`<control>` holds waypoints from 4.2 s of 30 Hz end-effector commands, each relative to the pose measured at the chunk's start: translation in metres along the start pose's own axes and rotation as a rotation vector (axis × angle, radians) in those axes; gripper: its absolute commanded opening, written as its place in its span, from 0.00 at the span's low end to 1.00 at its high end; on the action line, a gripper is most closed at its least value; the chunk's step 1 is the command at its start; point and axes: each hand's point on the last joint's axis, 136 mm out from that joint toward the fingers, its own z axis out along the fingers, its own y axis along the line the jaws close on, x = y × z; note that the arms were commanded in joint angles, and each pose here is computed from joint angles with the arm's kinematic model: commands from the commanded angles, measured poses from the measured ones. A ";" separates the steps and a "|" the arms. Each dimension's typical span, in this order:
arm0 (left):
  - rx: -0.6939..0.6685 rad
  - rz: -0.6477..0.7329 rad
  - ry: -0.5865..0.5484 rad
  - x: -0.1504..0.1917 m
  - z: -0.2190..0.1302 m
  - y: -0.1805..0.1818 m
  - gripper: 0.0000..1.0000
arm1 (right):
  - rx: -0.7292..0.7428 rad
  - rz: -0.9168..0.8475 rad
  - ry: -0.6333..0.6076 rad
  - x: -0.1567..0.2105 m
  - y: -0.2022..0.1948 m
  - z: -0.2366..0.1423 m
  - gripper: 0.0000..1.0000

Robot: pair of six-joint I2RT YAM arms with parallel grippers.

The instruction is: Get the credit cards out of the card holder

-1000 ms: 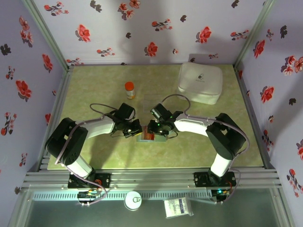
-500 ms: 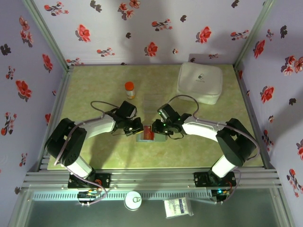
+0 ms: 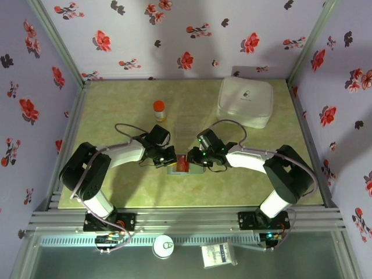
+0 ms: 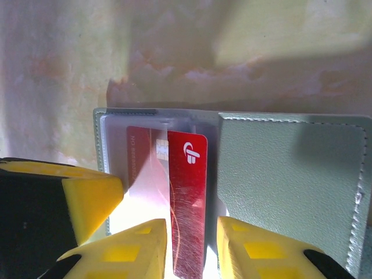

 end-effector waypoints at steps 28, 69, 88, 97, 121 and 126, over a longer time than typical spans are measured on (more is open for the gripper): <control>-0.078 0.002 0.038 0.008 0.007 0.017 0.00 | -0.113 0.074 0.051 0.005 0.002 0.027 0.23; -0.038 0.018 -0.024 0.001 -0.010 0.005 0.01 | -0.007 0.021 0.006 -0.001 -0.019 -0.020 0.07; 0.001 -0.008 -0.032 0.001 -0.007 0.013 0.27 | 0.043 0.012 0.018 -0.008 -0.017 -0.019 0.06; 0.031 -0.019 -0.013 0.003 0.001 0.010 0.22 | 0.094 -0.002 0.034 -0.006 -0.021 -0.022 0.06; 0.033 -0.038 0.014 0.009 0.009 0.014 0.21 | 0.121 0.023 0.061 0.004 -0.016 -0.026 0.18; 0.034 -0.041 0.013 0.009 0.009 0.014 0.21 | 0.120 0.026 0.053 0.004 -0.015 -0.030 0.15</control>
